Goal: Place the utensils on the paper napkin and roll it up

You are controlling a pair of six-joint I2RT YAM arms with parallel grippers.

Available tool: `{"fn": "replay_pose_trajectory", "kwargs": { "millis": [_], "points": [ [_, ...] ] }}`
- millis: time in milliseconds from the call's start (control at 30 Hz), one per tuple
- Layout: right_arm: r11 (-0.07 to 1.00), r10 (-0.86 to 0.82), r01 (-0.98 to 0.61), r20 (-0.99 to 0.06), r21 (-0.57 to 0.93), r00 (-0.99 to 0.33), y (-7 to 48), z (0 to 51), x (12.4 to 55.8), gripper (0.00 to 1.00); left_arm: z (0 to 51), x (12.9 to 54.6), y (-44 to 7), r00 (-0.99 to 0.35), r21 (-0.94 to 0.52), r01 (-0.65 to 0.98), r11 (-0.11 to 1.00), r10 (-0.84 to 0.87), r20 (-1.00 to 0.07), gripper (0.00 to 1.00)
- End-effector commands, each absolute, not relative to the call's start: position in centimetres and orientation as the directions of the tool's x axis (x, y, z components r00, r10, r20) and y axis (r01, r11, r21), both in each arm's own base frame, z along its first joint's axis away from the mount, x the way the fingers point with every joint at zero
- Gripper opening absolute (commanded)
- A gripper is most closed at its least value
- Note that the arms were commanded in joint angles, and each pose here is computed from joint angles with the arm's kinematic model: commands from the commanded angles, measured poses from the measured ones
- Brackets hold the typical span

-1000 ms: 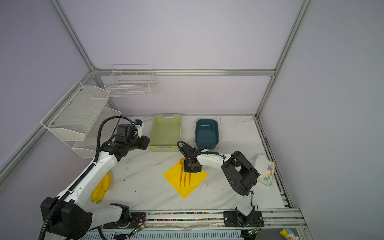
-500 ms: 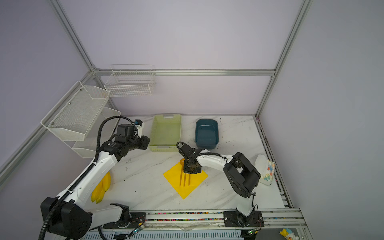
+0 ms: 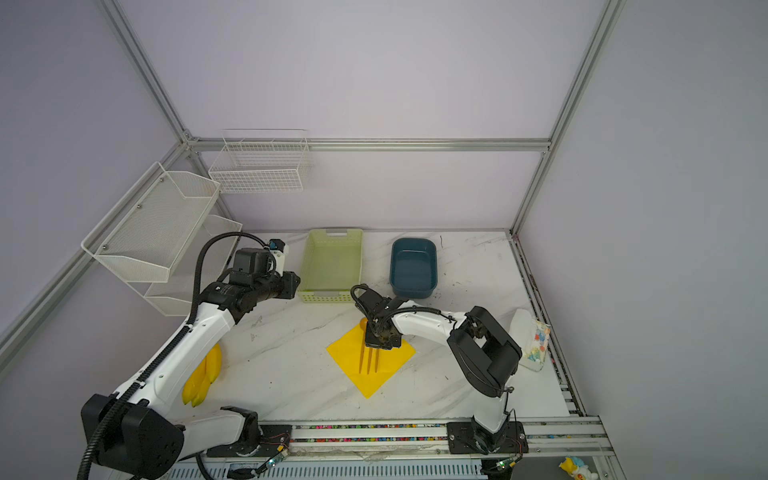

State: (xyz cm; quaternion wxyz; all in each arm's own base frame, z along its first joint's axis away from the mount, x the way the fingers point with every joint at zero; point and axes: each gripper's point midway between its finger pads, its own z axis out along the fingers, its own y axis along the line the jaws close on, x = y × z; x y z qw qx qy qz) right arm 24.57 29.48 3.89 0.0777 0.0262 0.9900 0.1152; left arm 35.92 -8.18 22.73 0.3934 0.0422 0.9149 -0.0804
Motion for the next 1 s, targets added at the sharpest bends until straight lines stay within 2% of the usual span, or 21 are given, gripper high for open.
{"fn": "replay_pose_trajectory", "kwargs": {
  "millis": [0, 967],
  "points": [
    [0.974, 0.089, 0.056, -0.146, 0.218, -0.985, 28.96, 3.42, 24.06, 0.07, 23.01, 35.46, -8.24, -0.674, -0.122, 0.150, 0.981, 0.011, -0.739, 0.35],
    [0.975, 0.098, 0.063, -0.160, 0.214, -0.982, 29.29, 2.44, 24.59, 0.09, 22.86, 35.46, -8.24, -0.677, -0.122, 0.150, 0.981, 0.012, -0.736, 0.35]
  ]
}}
